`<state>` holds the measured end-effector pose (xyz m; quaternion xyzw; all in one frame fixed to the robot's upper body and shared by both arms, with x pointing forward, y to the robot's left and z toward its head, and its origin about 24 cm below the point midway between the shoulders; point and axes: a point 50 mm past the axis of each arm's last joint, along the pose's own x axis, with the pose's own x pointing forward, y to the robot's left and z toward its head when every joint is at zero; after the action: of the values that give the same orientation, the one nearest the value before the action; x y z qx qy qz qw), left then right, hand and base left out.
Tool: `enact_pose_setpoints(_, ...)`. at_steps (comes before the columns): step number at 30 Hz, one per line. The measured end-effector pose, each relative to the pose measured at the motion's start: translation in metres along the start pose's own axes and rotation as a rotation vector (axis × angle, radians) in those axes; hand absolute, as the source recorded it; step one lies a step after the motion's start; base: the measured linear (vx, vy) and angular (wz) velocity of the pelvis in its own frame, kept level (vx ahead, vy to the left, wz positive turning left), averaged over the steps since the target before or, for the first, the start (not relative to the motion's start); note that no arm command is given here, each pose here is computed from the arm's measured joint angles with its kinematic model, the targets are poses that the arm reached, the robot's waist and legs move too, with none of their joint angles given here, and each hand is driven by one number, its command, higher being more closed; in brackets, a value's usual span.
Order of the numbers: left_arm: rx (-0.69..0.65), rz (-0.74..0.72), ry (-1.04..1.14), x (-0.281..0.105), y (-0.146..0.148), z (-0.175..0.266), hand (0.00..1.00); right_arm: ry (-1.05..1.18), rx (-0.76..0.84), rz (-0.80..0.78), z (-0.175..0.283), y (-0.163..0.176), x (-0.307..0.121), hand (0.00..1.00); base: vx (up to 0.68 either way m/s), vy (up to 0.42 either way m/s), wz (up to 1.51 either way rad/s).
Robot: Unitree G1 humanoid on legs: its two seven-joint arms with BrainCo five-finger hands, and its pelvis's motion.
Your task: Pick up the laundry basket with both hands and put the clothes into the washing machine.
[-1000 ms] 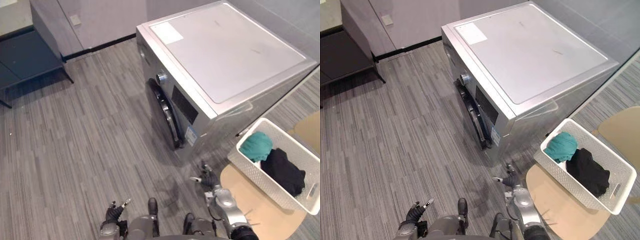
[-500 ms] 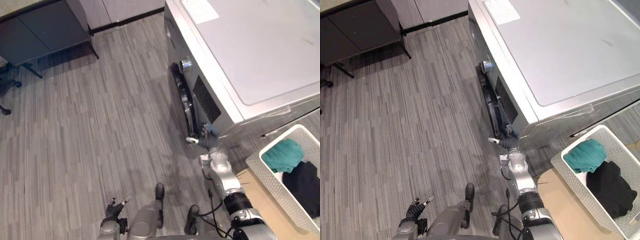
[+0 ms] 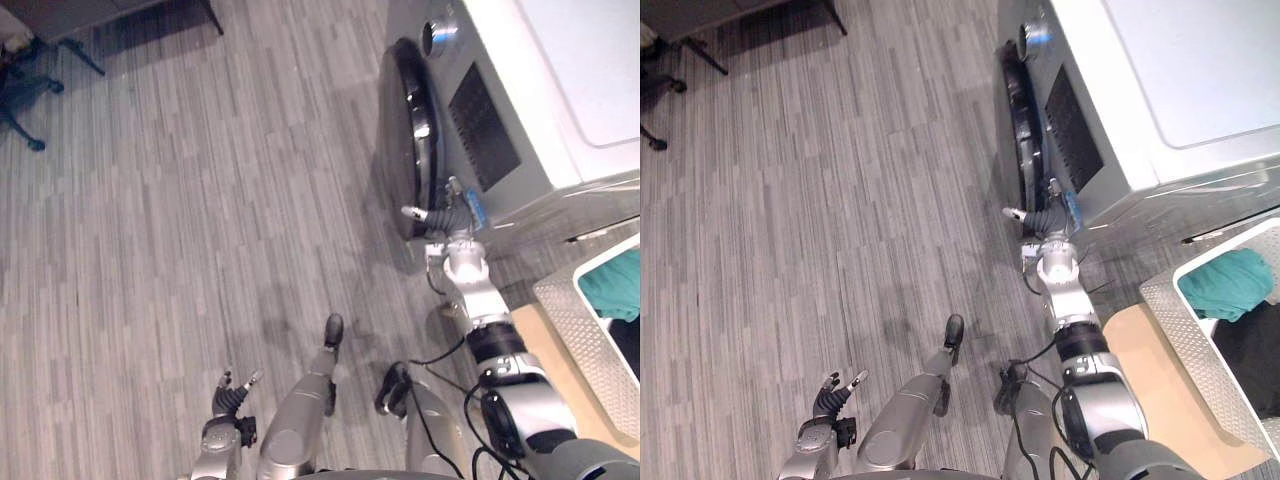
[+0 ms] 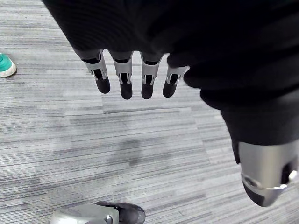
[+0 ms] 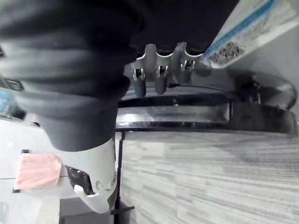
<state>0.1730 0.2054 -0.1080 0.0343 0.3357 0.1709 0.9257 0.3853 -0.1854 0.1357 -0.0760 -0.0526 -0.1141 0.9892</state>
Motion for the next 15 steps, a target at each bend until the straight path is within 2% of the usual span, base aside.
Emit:
enact_pose_setpoints(7, -0.041, -0.031, -0.053, 0.004, -0.009, 0.017, 0.0, -0.029, 0.084, -0.067, 0.032, -0.008, 0.02, 0.0, -0.05, -0.131, 0.12)
enact_pose_setpoints(10, -0.059, -0.041, -0.097, 0.007, -0.013, 0.031, 0.0, -0.047, 0.133, -0.029, 0.037, 0.018, 0.015, 0.0, -0.05, -0.128, -0.03)
enact_pose_setpoints(14, -0.113, -0.05, -0.211, 0.009, -0.023, 0.065, 0.0, -0.093, 0.17, 0.146, 0.06, 0.089, -0.003, 0.0, -0.06, -0.093, 0.1)
enact_pose_setpoints(15, -0.123, -0.061, -0.229, 0.01, -0.028, 0.072, 0.0, -0.119, 0.164, 0.175, 0.069, 0.098, -0.005, 0.0, -0.02, -0.084, 0.69)
